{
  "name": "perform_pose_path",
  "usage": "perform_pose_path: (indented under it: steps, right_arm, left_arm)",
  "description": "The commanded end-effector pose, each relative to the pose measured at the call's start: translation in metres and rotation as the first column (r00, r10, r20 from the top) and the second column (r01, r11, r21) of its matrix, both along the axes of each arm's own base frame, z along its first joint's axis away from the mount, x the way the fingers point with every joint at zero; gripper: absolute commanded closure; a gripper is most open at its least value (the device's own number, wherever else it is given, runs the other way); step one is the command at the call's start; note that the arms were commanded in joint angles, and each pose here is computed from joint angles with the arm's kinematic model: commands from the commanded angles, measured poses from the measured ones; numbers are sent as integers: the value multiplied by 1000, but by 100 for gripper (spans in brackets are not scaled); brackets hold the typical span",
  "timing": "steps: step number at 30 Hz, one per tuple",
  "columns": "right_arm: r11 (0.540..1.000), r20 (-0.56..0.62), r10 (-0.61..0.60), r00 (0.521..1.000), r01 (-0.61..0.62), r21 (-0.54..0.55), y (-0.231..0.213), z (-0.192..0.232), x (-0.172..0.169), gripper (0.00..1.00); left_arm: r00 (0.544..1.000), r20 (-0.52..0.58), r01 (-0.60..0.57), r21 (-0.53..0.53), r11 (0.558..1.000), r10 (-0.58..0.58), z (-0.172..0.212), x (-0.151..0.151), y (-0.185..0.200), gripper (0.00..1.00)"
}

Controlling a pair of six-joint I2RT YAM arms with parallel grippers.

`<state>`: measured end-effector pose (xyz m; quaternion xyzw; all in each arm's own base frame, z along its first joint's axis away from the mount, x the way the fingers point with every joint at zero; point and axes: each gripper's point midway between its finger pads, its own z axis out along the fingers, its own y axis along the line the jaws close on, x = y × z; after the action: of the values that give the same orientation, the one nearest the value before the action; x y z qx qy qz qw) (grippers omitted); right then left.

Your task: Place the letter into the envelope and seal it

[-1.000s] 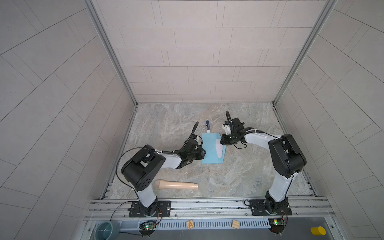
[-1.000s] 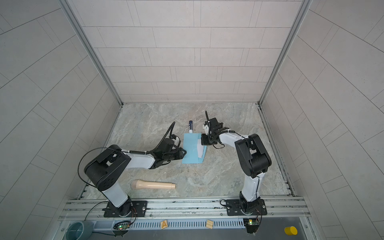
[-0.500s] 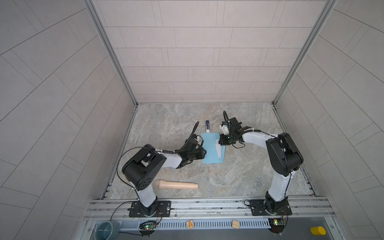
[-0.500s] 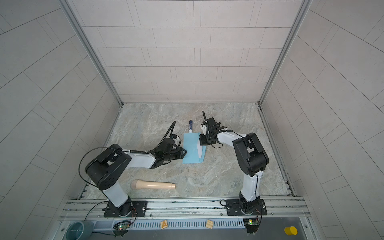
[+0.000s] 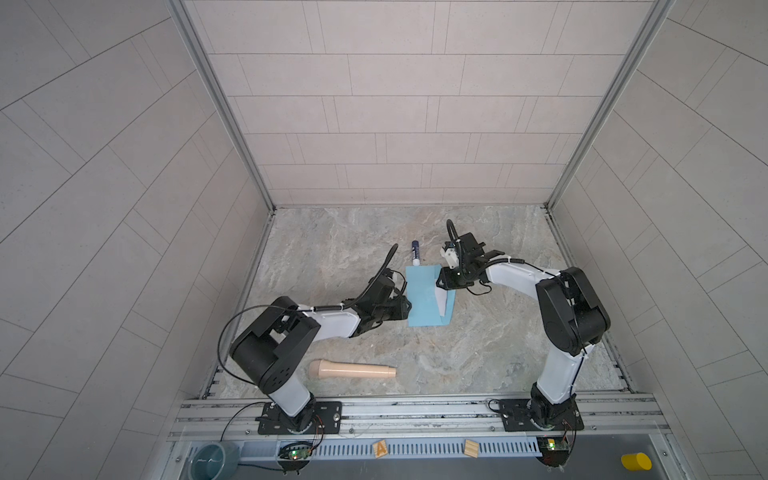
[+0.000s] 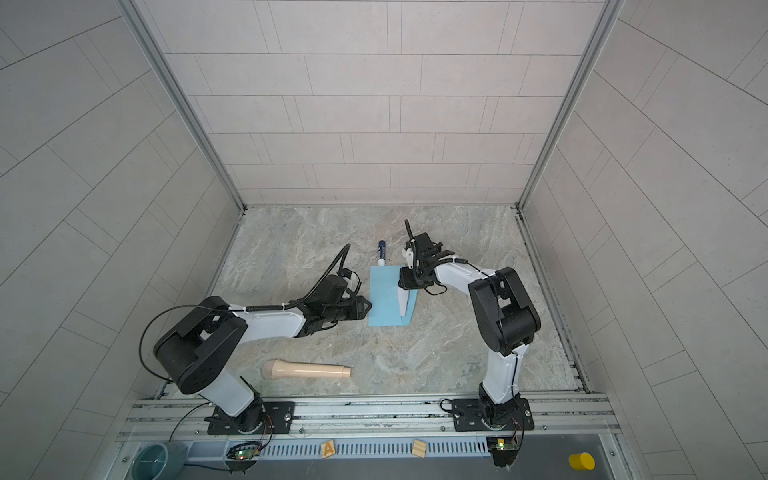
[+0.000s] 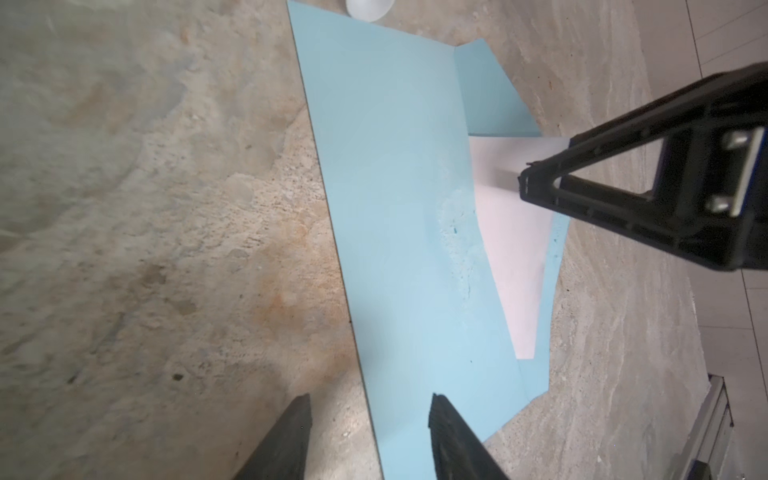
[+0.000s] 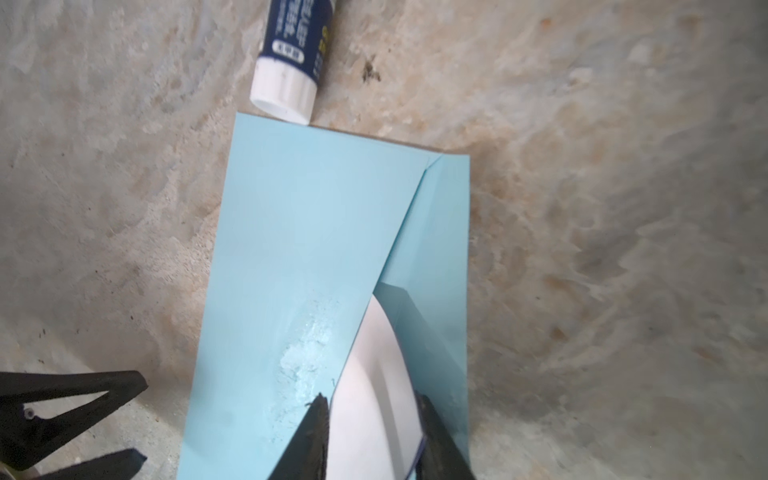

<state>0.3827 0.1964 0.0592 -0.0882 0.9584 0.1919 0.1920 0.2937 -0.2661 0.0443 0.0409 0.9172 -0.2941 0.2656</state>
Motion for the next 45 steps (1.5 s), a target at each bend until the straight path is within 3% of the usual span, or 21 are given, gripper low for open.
perform_pose_path:
  steps: [1,7,18,29,45]
  right_arm:
    - [1000,54,-4,999,5,-11,-3,27,0,58]
    - [1000,105,-17,994,17,-4,-8,49,-5,47]
    - [996,80,-82,993,78,51,-11,52,-22,36]
    - [982,8,-169,985,168,89,-7,18,-28,42]
    - [978,-50,-188,981,192,84,-3,-12,-23,45]
  left_arm:
    - [998,57,4,9,1000,-4,22,6,-1,38]
    - [996,88,11,23,1000,-13,36,11,-1,29]
    - [997,74,20,9,1000,-21,35,22,-12,24]
    - [1000,20,3,9,1000,-3,14,37,-17,28]
    - [1000,-5,-2,-8,1000,2,0,52,-21,40]
